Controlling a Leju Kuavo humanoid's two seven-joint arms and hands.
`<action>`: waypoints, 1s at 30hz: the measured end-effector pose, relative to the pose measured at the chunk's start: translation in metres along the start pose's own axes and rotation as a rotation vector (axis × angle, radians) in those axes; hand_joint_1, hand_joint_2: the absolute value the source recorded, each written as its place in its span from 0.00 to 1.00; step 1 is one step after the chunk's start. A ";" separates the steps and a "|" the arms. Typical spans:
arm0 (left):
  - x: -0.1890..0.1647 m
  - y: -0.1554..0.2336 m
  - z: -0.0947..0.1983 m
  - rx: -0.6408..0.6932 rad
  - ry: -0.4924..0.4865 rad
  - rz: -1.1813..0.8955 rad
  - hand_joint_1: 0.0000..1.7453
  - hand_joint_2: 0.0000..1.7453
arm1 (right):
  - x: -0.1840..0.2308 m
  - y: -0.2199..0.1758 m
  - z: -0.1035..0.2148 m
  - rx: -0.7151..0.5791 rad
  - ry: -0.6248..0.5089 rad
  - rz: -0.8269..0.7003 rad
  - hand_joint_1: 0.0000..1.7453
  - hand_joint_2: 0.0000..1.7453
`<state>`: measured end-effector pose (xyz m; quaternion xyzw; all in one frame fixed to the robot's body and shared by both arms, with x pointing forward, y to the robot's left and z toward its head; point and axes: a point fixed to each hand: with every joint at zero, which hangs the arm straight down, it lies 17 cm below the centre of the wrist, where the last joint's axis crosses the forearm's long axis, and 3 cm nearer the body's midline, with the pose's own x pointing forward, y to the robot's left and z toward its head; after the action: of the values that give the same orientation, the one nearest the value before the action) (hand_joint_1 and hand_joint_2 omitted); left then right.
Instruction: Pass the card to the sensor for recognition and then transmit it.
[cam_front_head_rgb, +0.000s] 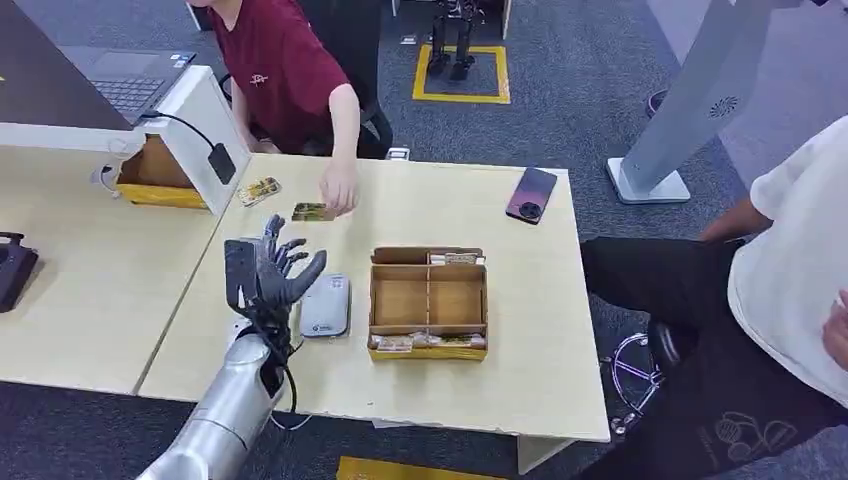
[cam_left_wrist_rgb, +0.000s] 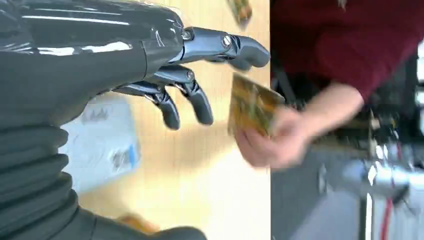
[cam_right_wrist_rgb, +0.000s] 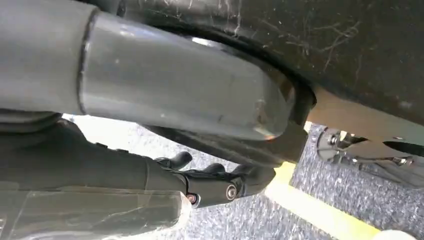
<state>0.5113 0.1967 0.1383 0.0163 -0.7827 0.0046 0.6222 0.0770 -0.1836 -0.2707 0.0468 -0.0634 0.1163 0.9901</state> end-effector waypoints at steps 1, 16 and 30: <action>0.004 -0.006 0.012 -0.030 -0.012 0.019 0.00 1.00 | 0.000 0.000 0.000 0.000 0.000 -0.007 0.00 0.00; 0.087 -0.016 0.169 0.003 -0.559 -0.699 0.00 1.00 | -0.004 -0.007 -0.001 -0.019 -0.018 -0.045 0.00 0.00; 0.099 -0.086 0.207 -0.184 -0.809 -1.096 0.00 1.00 | -0.004 -0.008 -0.001 -0.021 -0.016 0.000 0.00 0.00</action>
<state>0.2903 0.1028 0.1868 0.3574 -0.8294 -0.3837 0.1926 0.0755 -0.1925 -0.2727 0.0373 -0.0728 0.1153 0.9900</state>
